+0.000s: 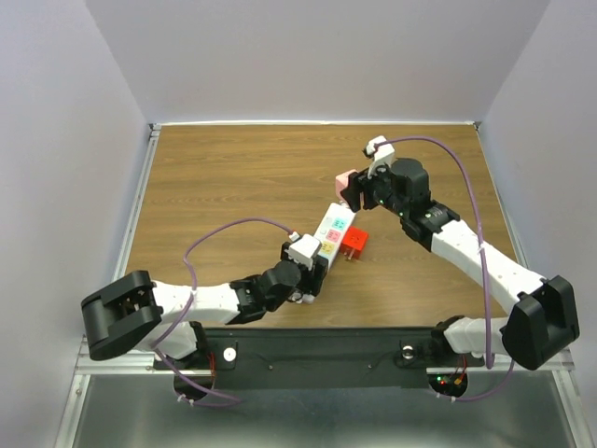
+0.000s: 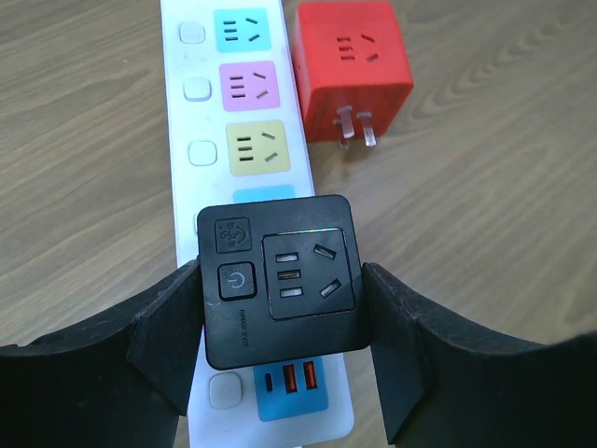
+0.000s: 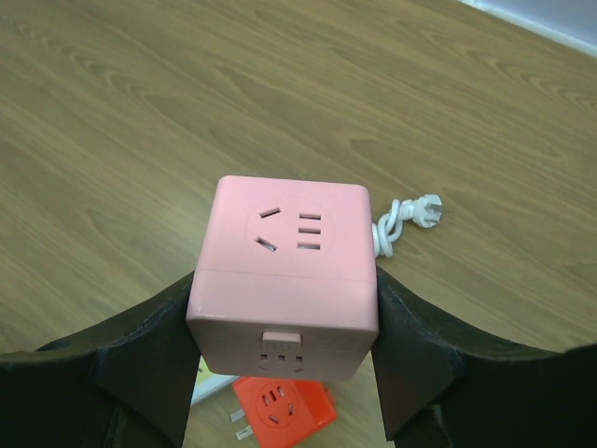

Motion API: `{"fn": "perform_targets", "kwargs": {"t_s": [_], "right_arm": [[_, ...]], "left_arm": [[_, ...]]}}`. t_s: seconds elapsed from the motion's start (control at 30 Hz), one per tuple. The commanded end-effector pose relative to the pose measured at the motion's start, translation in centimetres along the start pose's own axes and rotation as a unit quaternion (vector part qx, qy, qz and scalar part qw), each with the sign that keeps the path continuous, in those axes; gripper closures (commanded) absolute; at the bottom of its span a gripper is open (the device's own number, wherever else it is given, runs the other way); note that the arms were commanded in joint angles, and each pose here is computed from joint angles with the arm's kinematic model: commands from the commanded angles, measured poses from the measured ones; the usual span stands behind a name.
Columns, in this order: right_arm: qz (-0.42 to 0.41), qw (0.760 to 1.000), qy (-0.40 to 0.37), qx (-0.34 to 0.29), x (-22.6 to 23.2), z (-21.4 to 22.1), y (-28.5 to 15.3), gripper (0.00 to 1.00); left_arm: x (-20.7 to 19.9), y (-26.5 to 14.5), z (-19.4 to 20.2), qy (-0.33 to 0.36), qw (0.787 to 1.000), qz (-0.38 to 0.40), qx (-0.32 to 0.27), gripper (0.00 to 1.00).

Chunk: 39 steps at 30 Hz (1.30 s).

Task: Insert the plug

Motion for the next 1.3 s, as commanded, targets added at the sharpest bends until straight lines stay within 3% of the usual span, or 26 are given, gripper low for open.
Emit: {"fn": "perform_targets", "kwargs": {"t_s": [0.0, 0.13, 0.37, 0.8, 0.9, 0.93, 0.97, 1.27], "right_arm": [[-0.015, 0.998, -0.032, 0.05, 0.3, -0.3, -1.1, 1.0], [-0.029, 0.995, -0.033, 0.092, 0.6, 0.7, -1.4, 1.0], [-0.042, 0.976, -0.064, 0.206, 2.0, 5.2, 0.2, 1.0], [-0.108, 0.952, -0.13, 0.255, 7.6, 8.3, 1.6, 1.0], [-0.089, 0.954, -0.14, 0.251, 7.3, 7.9, 2.2, 1.0], [-0.067, 0.957, -0.14, 0.245, 6.9, 7.4, 2.4, 0.99], [-0.052, 0.961, -0.139, 0.233, 6.6, 6.7, 2.7, 1.0], [0.023, 0.992, -0.088, 0.088, 5.8, -1.1, 4.0, 0.99]], "left_arm": [[-1.6, -1.4, -0.8, 0.003, 0.997, 0.073, -0.018, 1.0], [0.7, -2.5, -1.9, -0.028, 0.999, 0.006, -0.043, 0.99], [1.4, -3.4, -2.3, -0.057, 0.997, -0.003, -0.059, 0.79], [2.9, -3.8, -1.9, -0.085, 0.993, -0.058, -0.057, 0.65], [2.9, -4.0, -1.9, -0.091, 0.992, -0.061, -0.057, 0.47], [2.9, -4.1, -1.9, -0.092, 0.992, -0.062, -0.056, 0.28], [2.7, -4.1, -1.8, -0.09, 0.993, -0.06, -0.055, 0.24], [2.6, -5.5, -1.9, -0.112, 0.986, -0.102, -0.075, 0.06]]}}
Point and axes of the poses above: each gripper's point midway between its finger pads, its own y axis out along the fingers, its own x axis along the line the jaws close on, z = x × y, the point moved 3 cm from there along -y, back along the fingers, and after that the axes turned 1 degree about y, right-handed, at the moved point
